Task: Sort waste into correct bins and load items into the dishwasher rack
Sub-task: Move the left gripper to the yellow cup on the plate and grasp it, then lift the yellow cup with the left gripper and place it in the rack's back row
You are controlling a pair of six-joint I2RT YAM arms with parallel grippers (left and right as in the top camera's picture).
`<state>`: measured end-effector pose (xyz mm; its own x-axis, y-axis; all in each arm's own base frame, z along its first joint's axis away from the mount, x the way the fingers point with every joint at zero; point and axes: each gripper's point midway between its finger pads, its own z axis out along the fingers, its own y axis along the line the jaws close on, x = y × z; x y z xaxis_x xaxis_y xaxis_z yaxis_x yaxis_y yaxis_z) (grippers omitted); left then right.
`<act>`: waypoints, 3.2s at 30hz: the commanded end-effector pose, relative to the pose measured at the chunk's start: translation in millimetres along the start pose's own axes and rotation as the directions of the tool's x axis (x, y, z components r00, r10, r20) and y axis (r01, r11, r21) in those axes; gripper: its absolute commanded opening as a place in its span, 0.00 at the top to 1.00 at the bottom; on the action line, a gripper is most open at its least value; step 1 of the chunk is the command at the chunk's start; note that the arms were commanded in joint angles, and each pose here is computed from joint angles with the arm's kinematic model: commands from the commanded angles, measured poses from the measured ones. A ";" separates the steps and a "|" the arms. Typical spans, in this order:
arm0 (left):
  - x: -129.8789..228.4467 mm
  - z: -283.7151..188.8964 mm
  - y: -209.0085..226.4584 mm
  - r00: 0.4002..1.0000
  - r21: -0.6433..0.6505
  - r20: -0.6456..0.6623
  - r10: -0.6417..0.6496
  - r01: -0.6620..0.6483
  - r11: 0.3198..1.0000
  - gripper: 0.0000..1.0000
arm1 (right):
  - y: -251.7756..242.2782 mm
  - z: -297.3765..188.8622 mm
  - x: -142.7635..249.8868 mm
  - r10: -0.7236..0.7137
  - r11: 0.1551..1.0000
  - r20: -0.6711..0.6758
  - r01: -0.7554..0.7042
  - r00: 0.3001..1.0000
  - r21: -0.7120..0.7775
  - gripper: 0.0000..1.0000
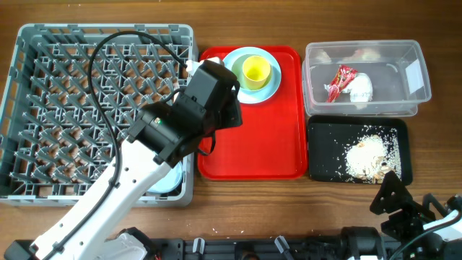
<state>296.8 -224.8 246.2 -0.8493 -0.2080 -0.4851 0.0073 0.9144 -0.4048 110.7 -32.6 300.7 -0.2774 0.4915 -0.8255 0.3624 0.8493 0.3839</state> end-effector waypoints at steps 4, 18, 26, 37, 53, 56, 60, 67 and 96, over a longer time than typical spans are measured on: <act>-12.1 86.3 8.2 0.999 -0.141 0.024 0.030 -0.027 0.990 0.94 | -2.0 0.0 -0.6 0.009 1.000 0.009 -0.009 1.000 0.010 0.00; -8.2 259.2 40.4 0.996 -0.216 0.091 0.015 0.006 0.976 0.87 | -2.0 0.0 -0.6 0.009 1.000 0.009 -0.009 1.000 0.010 0.00; -41.0 198.7 5.6 0.986 -0.117 0.166 0.000 0.019 0.993 0.91 | -2.0 0.0 -0.6 0.009 1.000 0.009 -0.009 1.000 0.010 0.00; -54.8 141.4 -50.7 0.930 0.076 0.181 0.319 -0.337 0.939 0.66 | -2.0 0.0 -0.6 0.009 1.000 0.009 -0.009 1.000 0.010 0.00; -38.5 236.5 -21.2 0.912 -0.018 0.010 0.410 -0.410 0.912 0.57 | -2.0 0.0 -0.6 0.009 1.000 0.009 -0.009 1.000 0.010 0.00; -36.6 249.7 -6.5 0.911 -0.083 -0.001 0.412 -0.410 0.908 0.70 | -2.0 0.0 -0.6 0.009 1.000 0.009 -0.009 1.000 0.010 0.00; -74.3 225.6 -13.3 0.904 -0.156 0.133 0.407 -0.386 0.909 0.96 | -2.0 0.0 -0.6 0.009 1.000 0.009 -0.009 1.000 0.010 0.00; -128.5 56.7 -79.2 0.894 0.133 0.305 0.327 -0.380 0.915 0.96 | -2.0 0.0 -0.6 0.009 1.000 0.009 -0.009 1.000 0.010 0.00; -172.9 89.4 197.4 0.826 0.723 -0.474 -0.305 0.563 0.401 0.96 | -2.0 0.0 -0.6 0.009 1.000 0.009 -0.009 1.000 0.010 0.00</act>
<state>496.6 -36.9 155.0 -0.9224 -0.3683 0.1161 -0.1768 0.1355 -0.9749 110.7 -32.7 300.8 -0.2769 0.4914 -0.8257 0.3625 0.8493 0.3839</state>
